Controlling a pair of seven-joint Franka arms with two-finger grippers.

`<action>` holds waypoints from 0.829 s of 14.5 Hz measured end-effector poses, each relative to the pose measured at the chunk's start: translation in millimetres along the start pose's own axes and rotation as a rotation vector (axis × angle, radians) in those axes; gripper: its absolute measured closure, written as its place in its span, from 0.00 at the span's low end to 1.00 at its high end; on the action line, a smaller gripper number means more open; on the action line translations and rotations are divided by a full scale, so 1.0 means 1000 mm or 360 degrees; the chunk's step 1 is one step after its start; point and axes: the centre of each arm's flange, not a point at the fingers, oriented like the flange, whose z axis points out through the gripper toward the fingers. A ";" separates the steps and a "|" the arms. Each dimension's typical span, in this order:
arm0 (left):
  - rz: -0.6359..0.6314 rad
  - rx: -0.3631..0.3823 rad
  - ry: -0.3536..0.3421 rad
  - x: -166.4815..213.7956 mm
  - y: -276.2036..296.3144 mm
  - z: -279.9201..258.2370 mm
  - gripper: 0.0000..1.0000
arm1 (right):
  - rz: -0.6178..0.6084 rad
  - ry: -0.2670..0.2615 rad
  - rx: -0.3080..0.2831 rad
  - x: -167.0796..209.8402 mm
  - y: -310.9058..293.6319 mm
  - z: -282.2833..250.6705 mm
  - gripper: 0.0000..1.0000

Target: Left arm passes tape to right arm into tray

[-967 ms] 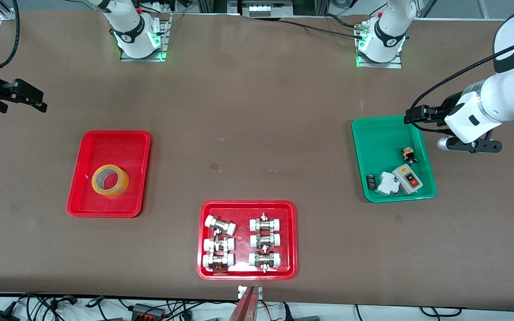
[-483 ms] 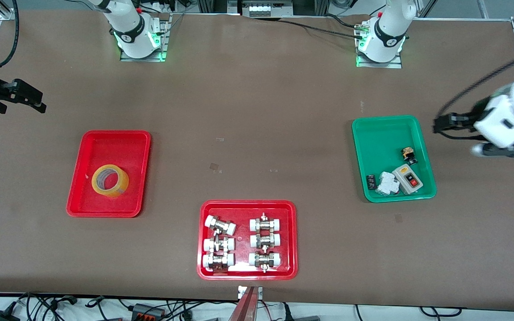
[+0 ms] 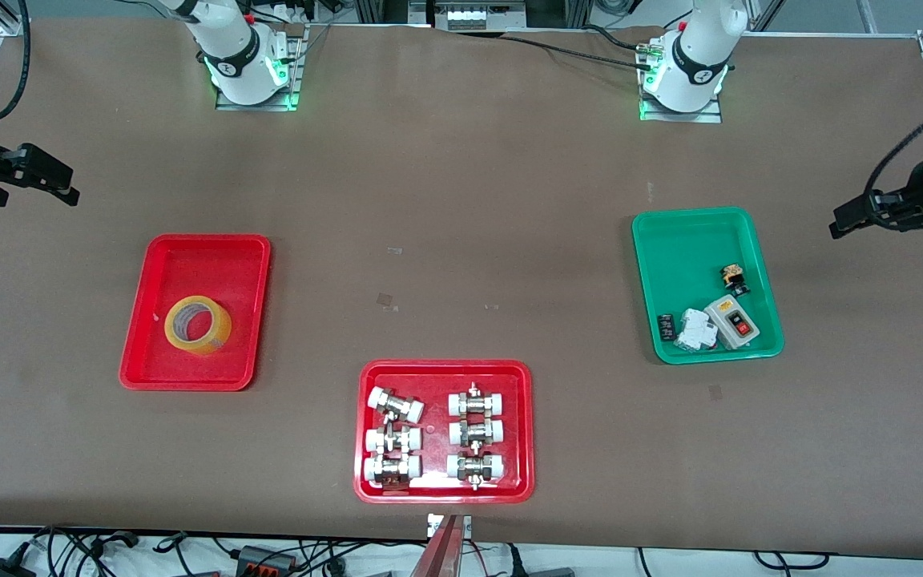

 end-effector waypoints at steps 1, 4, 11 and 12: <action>0.0000 -0.0002 0.0015 -0.009 -0.001 0.000 0.00 | 0.0012 0.0003 0.0000 0.000 0.004 0.000 0.00; 0.0000 -0.0006 0.0049 -0.021 -0.002 -0.009 0.00 | 0.0035 0.0004 0.0001 0.000 0.012 0.000 0.00; 0.0000 -0.0006 0.0044 -0.022 -0.002 -0.007 0.00 | 0.0010 0.0006 0.0002 0.000 0.003 0.000 0.00; 0.0000 -0.0006 0.0043 -0.022 -0.002 -0.007 0.00 | 0.0010 0.0005 0.0002 0.000 0.003 0.000 0.00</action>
